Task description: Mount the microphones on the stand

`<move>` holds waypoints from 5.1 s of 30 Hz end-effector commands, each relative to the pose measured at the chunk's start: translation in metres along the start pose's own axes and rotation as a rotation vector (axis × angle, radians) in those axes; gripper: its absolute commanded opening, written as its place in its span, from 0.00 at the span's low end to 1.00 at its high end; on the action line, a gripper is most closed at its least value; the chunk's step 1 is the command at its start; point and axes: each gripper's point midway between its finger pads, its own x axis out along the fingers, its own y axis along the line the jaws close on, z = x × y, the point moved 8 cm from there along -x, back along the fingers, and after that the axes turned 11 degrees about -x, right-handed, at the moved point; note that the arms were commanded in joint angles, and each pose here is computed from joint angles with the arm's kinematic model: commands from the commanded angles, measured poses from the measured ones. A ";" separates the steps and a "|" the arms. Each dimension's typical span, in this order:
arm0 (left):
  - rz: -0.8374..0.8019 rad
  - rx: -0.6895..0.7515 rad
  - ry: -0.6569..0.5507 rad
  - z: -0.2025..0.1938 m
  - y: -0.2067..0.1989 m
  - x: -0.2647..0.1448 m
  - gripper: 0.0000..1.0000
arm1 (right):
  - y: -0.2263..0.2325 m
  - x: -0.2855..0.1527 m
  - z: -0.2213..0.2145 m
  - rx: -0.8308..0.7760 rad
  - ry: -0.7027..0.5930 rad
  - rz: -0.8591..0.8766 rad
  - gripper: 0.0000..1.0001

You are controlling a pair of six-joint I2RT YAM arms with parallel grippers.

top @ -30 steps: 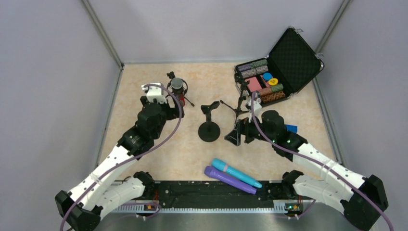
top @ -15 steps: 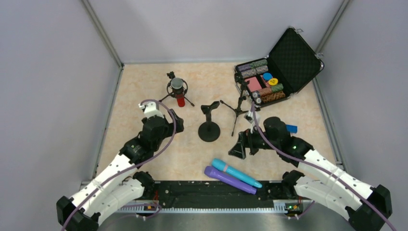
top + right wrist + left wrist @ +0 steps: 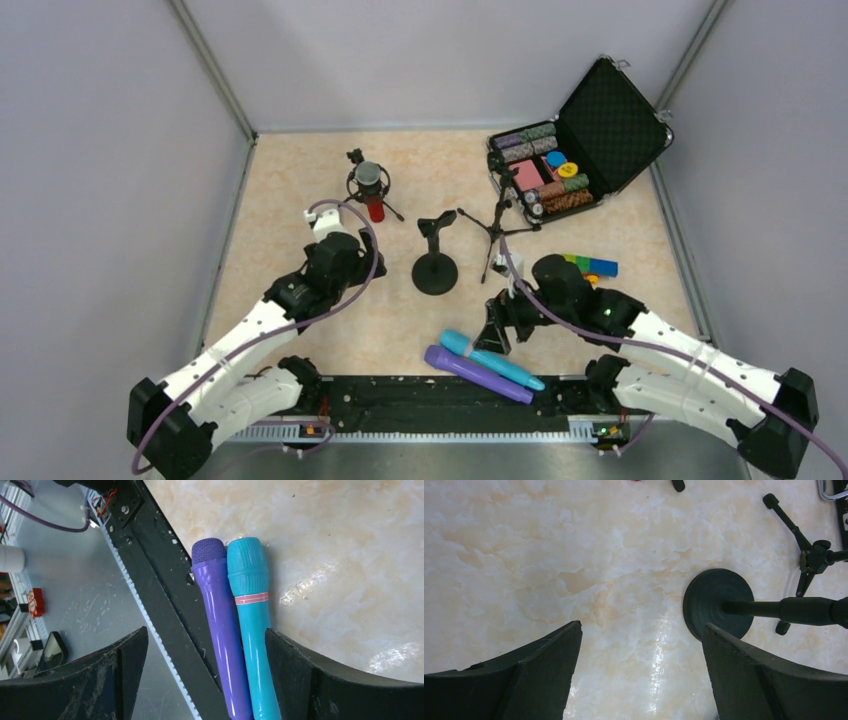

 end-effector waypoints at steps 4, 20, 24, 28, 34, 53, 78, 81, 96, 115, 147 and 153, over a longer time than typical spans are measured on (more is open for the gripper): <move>-0.032 0.048 -0.099 0.029 -0.011 -0.016 0.99 | 0.011 0.006 0.007 -0.073 0.047 0.001 0.84; 0.071 0.149 -0.177 0.033 0.011 -0.017 0.99 | 0.019 0.043 0.004 -0.255 0.197 -0.205 0.89; 0.088 0.159 -0.174 0.032 0.012 -0.015 0.99 | 0.026 0.059 -0.007 -0.342 0.268 -0.242 0.91; 0.103 0.168 -0.169 0.031 0.013 -0.013 0.98 | 0.033 0.072 -0.017 -0.412 0.321 -0.294 0.97; 0.127 0.187 -0.159 0.032 0.012 -0.011 0.98 | 0.026 0.088 -0.030 -0.482 0.388 -0.418 0.99; 0.162 0.192 -0.174 0.038 0.013 -0.016 0.96 | -0.006 0.106 -0.022 -0.405 0.379 -0.630 0.98; 0.202 0.385 -0.097 0.050 0.013 -0.032 0.95 | 0.045 0.066 0.022 -0.422 0.099 -0.196 0.93; 0.219 0.413 -0.084 0.047 0.017 -0.029 0.95 | 0.044 0.071 0.014 -0.404 0.151 -0.184 0.90; 0.253 0.440 -0.104 0.051 0.021 -0.031 0.95 | 0.017 0.093 -0.020 -0.377 0.328 -0.349 0.69; 0.274 0.439 -0.125 0.053 0.024 -0.034 0.95 | 0.005 0.116 -0.040 -0.400 0.473 -0.440 0.49; 0.276 0.449 -0.125 0.053 0.024 -0.032 0.94 | 0.055 0.114 0.028 -0.511 0.060 -0.179 0.00; 0.271 0.445 -0.129 0.054 0.024 -0.033 0.93 | 0.072 0.084 0.058 -0.547 -0.209 -0.085 0.00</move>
